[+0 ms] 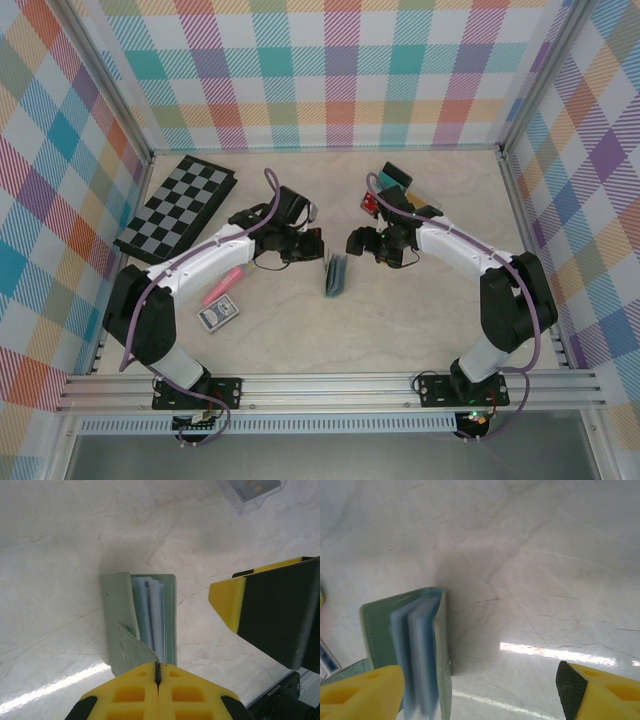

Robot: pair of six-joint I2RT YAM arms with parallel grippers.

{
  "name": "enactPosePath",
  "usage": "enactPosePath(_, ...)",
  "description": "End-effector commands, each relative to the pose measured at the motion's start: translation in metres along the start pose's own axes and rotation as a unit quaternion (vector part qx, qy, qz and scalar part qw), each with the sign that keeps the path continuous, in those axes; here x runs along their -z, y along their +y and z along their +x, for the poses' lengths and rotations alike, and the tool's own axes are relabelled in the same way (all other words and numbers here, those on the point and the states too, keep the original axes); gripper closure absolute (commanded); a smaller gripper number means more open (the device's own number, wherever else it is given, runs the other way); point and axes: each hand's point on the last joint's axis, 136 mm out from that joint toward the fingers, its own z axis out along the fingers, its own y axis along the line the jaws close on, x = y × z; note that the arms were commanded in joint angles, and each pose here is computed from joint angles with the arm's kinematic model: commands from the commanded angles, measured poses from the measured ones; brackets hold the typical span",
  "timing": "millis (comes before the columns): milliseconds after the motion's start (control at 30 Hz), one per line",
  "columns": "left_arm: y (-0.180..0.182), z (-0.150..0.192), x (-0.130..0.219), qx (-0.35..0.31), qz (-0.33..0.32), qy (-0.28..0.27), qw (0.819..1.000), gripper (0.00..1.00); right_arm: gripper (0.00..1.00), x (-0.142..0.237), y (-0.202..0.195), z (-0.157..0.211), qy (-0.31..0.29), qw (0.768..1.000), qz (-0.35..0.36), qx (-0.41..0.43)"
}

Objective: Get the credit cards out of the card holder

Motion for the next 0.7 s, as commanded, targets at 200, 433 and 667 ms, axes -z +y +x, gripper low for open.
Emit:
enactPosePath(200, -0.001, -0.003, 0.005, -0.01, -0.005, -0.009, 1.0, 1.0, 0.22, -0.004, -0.001, 0.007, 0.014, 1.0, -0.017, -0.012)
enactPosePath(433, 0.074, 0.016, 0.005, 0.033, -0.163, -0.01, 0.986, 1.0, 0.36, -0.016, 0.019, 0.019, 0.063, 0.995, -0.083, -0.001)
enactPosePath(667, 0.112, 0.033, 0.002, 0.067, -0.207, -0.013, 0.976, 1.0, 0.5, -0.028, 0.029, 0.033, 0.107, 0.989, -0.102, 0.01)
